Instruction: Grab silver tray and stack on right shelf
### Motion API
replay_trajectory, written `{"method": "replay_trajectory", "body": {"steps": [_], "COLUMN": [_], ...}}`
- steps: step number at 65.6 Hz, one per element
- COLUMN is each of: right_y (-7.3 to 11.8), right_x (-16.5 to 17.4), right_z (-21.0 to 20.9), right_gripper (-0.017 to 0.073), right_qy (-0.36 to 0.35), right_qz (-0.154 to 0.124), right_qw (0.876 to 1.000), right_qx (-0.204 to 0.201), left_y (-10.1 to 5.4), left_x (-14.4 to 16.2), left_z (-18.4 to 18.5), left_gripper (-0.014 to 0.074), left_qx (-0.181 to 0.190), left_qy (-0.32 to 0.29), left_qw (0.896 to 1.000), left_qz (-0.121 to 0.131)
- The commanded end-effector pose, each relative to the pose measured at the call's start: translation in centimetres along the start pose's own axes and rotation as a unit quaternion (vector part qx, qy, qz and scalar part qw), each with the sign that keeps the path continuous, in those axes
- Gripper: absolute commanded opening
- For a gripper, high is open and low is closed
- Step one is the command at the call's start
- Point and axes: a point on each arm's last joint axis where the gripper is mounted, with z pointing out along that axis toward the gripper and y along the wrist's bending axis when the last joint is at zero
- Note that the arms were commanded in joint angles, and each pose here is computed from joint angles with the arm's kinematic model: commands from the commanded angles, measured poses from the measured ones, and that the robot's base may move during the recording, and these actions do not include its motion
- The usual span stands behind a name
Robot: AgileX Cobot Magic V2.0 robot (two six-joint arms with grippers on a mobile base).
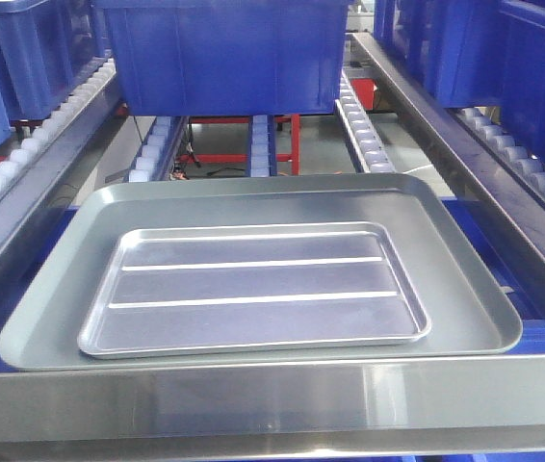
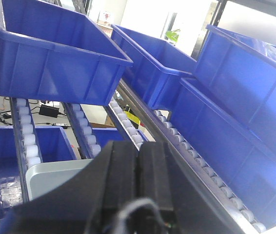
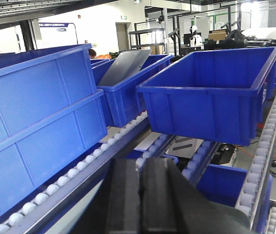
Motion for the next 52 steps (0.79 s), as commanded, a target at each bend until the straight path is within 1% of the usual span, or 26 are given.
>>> {"method": "replay_trajectory", "body": {"steps": [1,4,8,9,10,11,12,13,14,15,17,20,22,25,32,37,38,43,47,52], "right_y": [0.2,0.0,-0.4,-0.5,-0.6,-0.8,-0.9,-1.1,-1.2,-1.4,-1.8,-2.3,-2.7,-3.2,-3.8,-3.9,-3.9,-3.8,-3.6,-3.7], "right_x": [-0.3,0.5,1.5,1.7,1.9,2.2,2.3,2.6,2.7,3.0,3.5,3.9,4.4,5.2,6.5,7.1,7.2,7.6,8.2,8.5], "right_z": [0.0,-0.1,-0.3,-0.3,-0.4,-0.4,-0.5,-0.5,-0.5,-0.6,-0.6,-0.8,-0.9,-1.2,-2.3,-3.1,-3.3,-4.0,-4.5,-4.5], "right_gripper": [0.0052,0.0052,0.0052,0.0052,0.0052,0.0052,0.0052,0.0052,0.0052,0.0052,0.0052,0.0052,0.0052,0.0052,0.0052,0.0052,0.0052,0.0052,0.0052,0.0052], "right_qy": [-0.017,-0.006,0.003,0.006,0.007,0.008,0.008,0.010,0.008,0.008,0.006,-0.008,-0.016,-0.023,-0.031,-0.045,-0.048,-0.067,-0.080,-0.062], "right_qz": [-0.010,-0.009,-0.020,-0.037,-0.043,-0.064,-0.068,-0.088,-0.091,-0.108,-0.117,-0.112,-0.096,-0.089,-0.100,-0.104,-0.109,-0.116,-0.119,-0.113], "right_qw": [1.000,1.000,1.000,0.999,0.999,0.997,0.997,0.995,0.994,0.992,0.989,0.987,0.986,0.982,0.972,0.966,0.965,0.960,0.959,0.960], "right_qx": [-0.013,-0.004,0.015,0.023,0.028,0.036,0.042,0.051,0.058,0.067,0.089,0.115,0.139,0.166,0.211,0.232,0.236,0.247,0.246,0.249], "left_y": [-0.6,-0.6,-0.6,-0.6,-0.6,-0.6,-0.6,-0.6,-0.6,-0.6,-0.6,-0.6,-0.6,-0.6,-0.6,-0.6,-0.6,-0.6,-0.6,-0.6], "left_x": [-1.5,-1.5,-1.5,-1.5,-1.5,-1.5,-1.5,-1.5,-1.5,-1.5,-1.5,-1.5,-1.5,-1.5,-1.5,-1.5,-1.5,-1.5,-1.5,-1.5], "left_z": [0.0,0.0,0.0,0.0,0.0,0.0,0.0,0.0,0.0,0.0,0.0,0.0,0.0,0.0,0.0,0.0,0.0,0.0,0.0,0.0], "left_gripper": [-0.0091,-0.0091,-0.0091,-0.0091,-0.0091,-0.0091,-0.0091,-0.0091,-0.0091,-0.0091,-0.0091,-0.0091,-0.0091,-0.0091,-0.0091,-0.0091,-0.0091,-0.0091,-0.0091,-0.0091], "left_qx": [0.023,0.023,0.023,0.023,0.023,0.023,0.023,0.023,0.023,0.023,0.023,0.023,0.023,0.023,0.023,0.023,0.023,0.023,0.023,0.024], "left_qy": [-0.045,-0.045,-0.045,-0.045,-0.045,-0.045,-0.045,-0.045,-0.045,-0.045,-0.045,-0.045,-0.045,-0.045,-0.045,-0.045,-0.045,-0.045,-0.045,-0.047], "left_qw": [0.999,0.999,0.999,0.999,0.999,0.999,0.999,0.999,0.999,0.999,0.999,0.999,0.999,0.999,0.999,0.999,0.999,0.999,0.999,0.999], "left_qz": [-0.002,-0.002,-0.002,-0.002,-0.002,-0.002,-0.002,-0.002,-0.002,-0.002,-0.002,-0.002,-0.002,-0.002,-0.002,-0.002,-0.002,-0.002,-0.002,-0.002]}}
